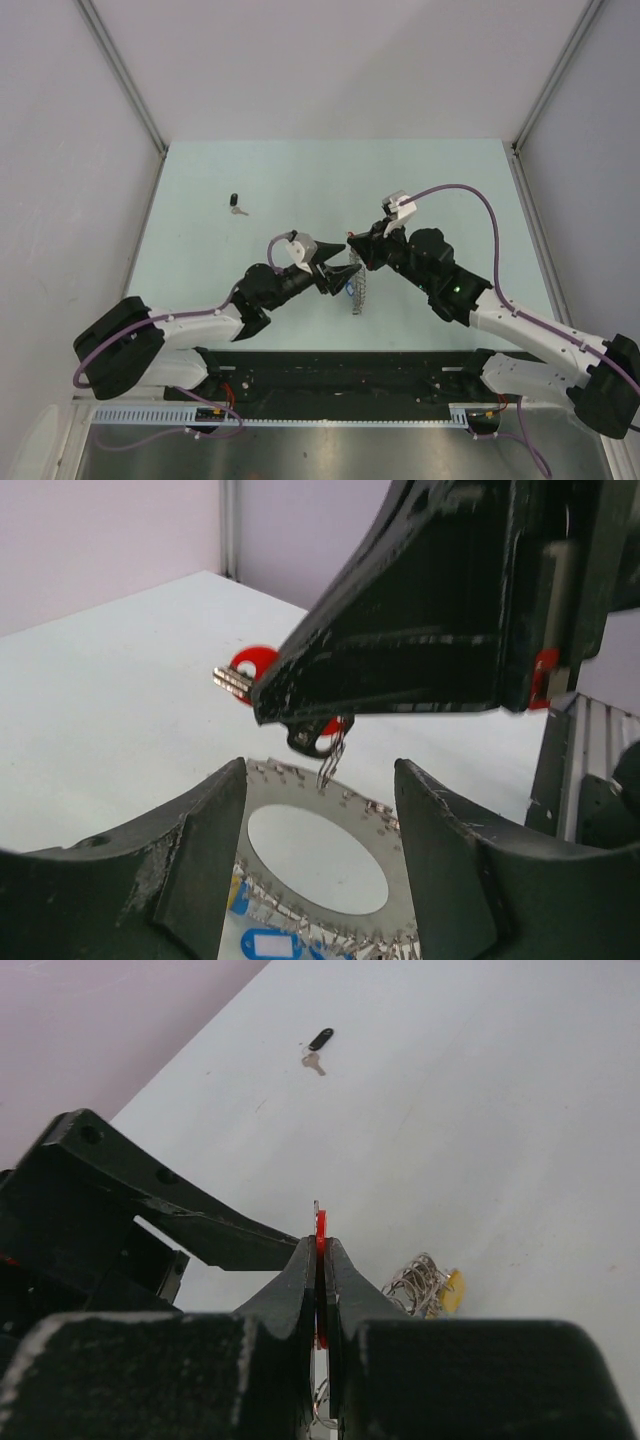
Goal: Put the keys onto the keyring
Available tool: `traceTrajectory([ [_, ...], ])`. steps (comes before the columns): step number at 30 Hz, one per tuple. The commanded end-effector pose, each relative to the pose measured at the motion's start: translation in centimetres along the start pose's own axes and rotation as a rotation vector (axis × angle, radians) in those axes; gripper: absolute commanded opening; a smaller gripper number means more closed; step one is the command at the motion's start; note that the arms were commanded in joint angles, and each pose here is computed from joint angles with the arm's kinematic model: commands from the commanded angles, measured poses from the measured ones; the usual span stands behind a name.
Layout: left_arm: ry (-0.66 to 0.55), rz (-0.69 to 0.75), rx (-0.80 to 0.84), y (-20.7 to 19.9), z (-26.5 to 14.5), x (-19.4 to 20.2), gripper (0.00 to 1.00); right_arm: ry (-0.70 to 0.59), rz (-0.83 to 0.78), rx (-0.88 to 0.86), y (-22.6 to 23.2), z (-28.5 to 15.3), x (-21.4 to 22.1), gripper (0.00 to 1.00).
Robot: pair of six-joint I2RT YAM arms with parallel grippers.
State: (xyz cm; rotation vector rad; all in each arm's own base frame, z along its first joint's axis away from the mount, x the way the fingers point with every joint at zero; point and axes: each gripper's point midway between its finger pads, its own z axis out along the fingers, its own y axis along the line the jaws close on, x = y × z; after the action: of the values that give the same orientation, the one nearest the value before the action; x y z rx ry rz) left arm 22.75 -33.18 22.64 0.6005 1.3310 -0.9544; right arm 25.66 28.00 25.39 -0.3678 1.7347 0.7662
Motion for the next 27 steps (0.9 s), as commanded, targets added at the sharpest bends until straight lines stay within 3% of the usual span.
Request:
traceTrajectory([
  [1, -0.091, -0.033, 0.071, -0.6, -1.0, -2.3, 0.67, -0.124, -0.032, -0.197, 2.8, -1.3, -4.1, 0.00],
  [12, -0.041, 0.025, 0.347, -2.7, -2.1, -3.3, 0.76, -0.106, -0.138, -0.554, 4.7, -3.2, -3.9, 0.00],
  [17, -0.032, 0.026, 0.363, -2.7, -1.3, -3.3, 0.77, -0.102, -0.167, -0.640, 5.6, -3.5, -3.6, 0.00],
  [23, -0.068, 0.009, 0.393, -3.2, -1.2, -4.6, 0.69, -0.067, -0.186, -0.715, 6.2, -3.6, -2.4, 0.00],
  [27, -0.048, -0.023, 0.412, -3.5, -1.1, -4.3, 0.57, -0.067, -0.187, -0.728, 6.3, -3.5, -2.4, 0.00],
])
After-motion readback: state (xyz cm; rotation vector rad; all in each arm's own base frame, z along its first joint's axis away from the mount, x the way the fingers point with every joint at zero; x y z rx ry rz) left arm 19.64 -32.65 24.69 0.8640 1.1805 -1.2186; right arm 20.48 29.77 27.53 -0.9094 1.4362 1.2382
